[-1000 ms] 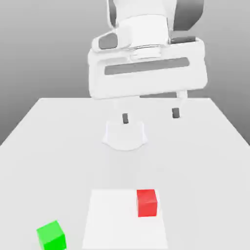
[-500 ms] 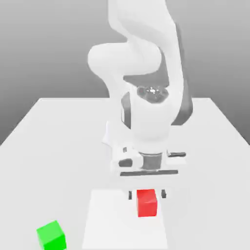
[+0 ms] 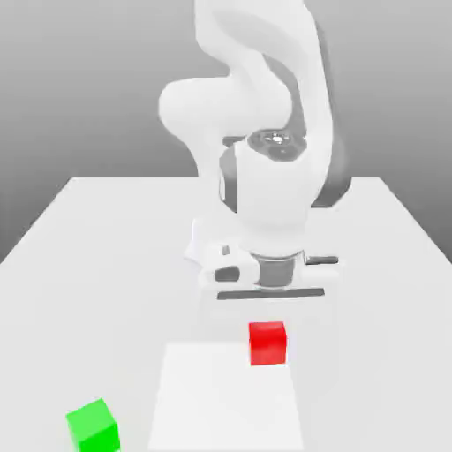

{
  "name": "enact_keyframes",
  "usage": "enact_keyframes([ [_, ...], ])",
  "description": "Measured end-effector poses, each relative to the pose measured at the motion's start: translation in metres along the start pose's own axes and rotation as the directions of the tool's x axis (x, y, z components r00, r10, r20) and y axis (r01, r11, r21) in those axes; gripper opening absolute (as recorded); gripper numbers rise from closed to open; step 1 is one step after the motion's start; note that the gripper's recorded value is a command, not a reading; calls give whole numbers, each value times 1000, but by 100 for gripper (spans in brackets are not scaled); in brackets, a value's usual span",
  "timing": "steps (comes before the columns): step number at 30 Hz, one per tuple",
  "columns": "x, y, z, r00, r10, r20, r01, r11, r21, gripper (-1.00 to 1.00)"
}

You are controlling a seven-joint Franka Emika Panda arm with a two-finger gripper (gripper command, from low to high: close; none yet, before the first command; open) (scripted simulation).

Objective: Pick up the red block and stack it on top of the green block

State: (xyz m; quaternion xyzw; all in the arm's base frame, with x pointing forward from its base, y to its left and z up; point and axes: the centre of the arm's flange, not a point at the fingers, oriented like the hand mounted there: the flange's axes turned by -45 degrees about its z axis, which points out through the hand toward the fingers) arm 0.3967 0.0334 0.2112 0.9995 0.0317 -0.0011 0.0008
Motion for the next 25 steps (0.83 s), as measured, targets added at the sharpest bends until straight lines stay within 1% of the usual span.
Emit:
enact_keyframes([
  [9,49,101,-16,996,-88,7,88,996,2,-100],
  [16,70,190,-32,986,-168,0,168,986,3,-100],
  [18,72,206,-23,983,-182,-3,182,983,2,-100],
  [21,73,211,14,982,-187,-3,187,982,2,-100],
  [22,72,211,24,982,-186,-2,186,982,2,100],
  [25,72,211,24,982,-186,-2,186,982,2,100],
])
